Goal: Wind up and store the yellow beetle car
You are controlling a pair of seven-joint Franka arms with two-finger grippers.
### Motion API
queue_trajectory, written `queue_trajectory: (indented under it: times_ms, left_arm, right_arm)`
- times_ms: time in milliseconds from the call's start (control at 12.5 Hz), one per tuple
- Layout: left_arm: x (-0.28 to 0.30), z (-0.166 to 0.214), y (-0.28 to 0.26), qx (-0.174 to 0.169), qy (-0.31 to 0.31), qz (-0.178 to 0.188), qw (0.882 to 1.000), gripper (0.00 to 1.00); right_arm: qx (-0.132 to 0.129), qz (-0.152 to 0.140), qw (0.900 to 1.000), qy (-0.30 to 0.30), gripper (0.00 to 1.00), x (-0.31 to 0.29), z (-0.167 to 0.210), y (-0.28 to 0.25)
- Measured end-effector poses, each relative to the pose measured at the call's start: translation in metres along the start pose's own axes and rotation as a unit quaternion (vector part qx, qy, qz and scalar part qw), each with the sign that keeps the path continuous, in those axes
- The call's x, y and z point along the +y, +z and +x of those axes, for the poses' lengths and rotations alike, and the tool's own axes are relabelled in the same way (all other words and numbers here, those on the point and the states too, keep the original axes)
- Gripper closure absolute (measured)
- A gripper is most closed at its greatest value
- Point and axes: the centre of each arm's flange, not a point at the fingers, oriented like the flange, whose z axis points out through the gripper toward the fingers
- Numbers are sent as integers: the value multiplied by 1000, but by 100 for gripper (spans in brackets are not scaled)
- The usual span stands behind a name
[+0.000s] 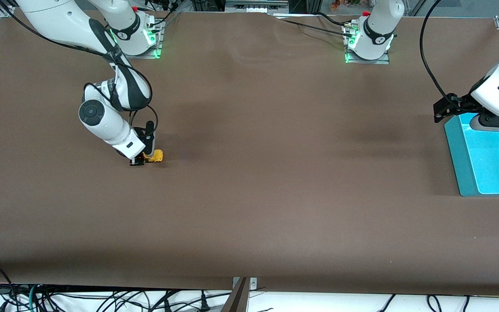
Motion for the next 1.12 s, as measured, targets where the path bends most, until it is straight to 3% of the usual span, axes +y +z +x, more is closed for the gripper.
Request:
queue_trajectory:
  times_ms: [319,1118]
  left_arm:
    - [0,0,0,0,0,0,1000,0]
    - [0,0,0,0,0,0,1000,0]
  right_arm:
    - [-1,1,1000,3,55,2,-17,0]
    - [-3,0,1000,-30,55,5,-102,-2]
